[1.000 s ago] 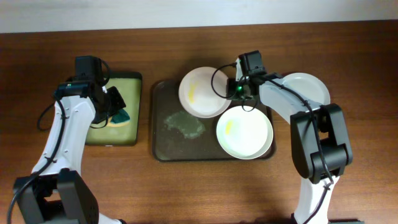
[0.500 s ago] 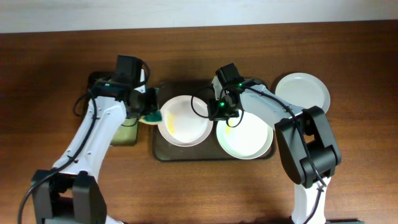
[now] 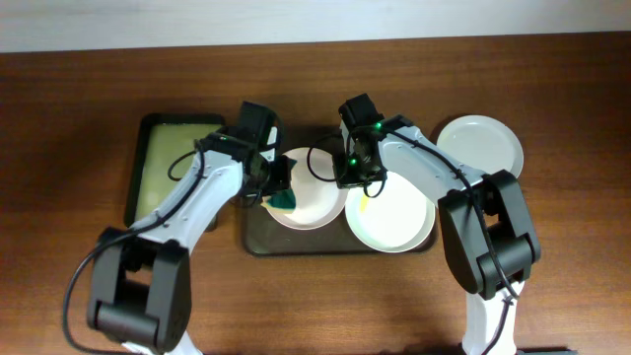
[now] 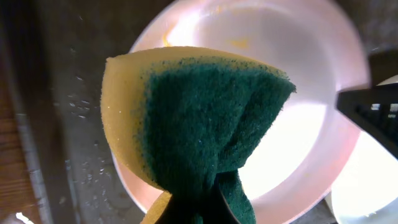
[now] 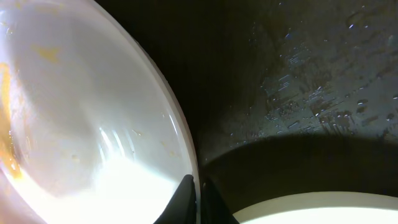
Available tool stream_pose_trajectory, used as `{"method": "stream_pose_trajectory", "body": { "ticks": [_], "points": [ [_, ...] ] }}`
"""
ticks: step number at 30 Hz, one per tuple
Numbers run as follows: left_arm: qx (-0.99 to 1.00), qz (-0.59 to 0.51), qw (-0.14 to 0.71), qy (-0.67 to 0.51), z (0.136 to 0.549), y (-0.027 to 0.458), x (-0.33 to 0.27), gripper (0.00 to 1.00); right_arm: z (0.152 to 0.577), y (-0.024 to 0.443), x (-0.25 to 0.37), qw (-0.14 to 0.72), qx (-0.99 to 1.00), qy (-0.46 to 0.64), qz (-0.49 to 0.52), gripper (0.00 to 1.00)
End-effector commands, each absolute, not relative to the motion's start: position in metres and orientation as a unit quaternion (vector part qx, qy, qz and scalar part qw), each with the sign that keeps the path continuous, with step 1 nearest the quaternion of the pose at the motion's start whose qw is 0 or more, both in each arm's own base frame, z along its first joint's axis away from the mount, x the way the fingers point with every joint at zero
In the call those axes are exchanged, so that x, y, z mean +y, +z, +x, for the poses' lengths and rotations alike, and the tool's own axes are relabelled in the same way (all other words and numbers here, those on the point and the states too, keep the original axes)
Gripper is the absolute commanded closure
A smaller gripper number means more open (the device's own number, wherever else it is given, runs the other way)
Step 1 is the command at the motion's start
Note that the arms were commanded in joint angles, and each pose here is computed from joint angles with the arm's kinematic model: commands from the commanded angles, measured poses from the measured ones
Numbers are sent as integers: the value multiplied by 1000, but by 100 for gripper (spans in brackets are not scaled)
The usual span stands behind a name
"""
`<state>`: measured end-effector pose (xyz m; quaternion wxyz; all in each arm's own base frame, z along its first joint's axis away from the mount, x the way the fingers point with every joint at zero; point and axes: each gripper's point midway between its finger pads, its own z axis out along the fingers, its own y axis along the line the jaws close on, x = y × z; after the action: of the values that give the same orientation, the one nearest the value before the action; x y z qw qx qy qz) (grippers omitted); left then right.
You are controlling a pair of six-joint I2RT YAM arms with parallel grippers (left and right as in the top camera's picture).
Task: Clean dirty plates on tray and stack at the side
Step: 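Scrub the pink plate with the sponge in the left gripper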
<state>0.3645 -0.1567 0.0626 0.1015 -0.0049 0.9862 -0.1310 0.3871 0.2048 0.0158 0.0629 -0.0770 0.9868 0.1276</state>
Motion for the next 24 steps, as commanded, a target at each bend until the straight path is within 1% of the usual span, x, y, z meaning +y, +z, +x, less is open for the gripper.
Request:
{"method": "stream_pose_trajectory", "body": {
  "ticks": [1,5,13,20,24],
  "points": [
    [987,-18,75,-144,363,42,-165,100,396,30,207,89,985,124,-85,96],
    [986,-17,79,-148,367,39,-167,100,395,21,214,92,982,138,-91,96],
    [984,-15,88,-156,371,41,-171,100,383,-6,226,60,983,138,-103,96],
    [982,-28,85,-166,372,41,-174,100,383,-6,233,67,982,141,-107,96],
    [983,-29,75,-162,371,30,-176,100,383,-6,232,66,982,141,-107,96]
  ]
}}
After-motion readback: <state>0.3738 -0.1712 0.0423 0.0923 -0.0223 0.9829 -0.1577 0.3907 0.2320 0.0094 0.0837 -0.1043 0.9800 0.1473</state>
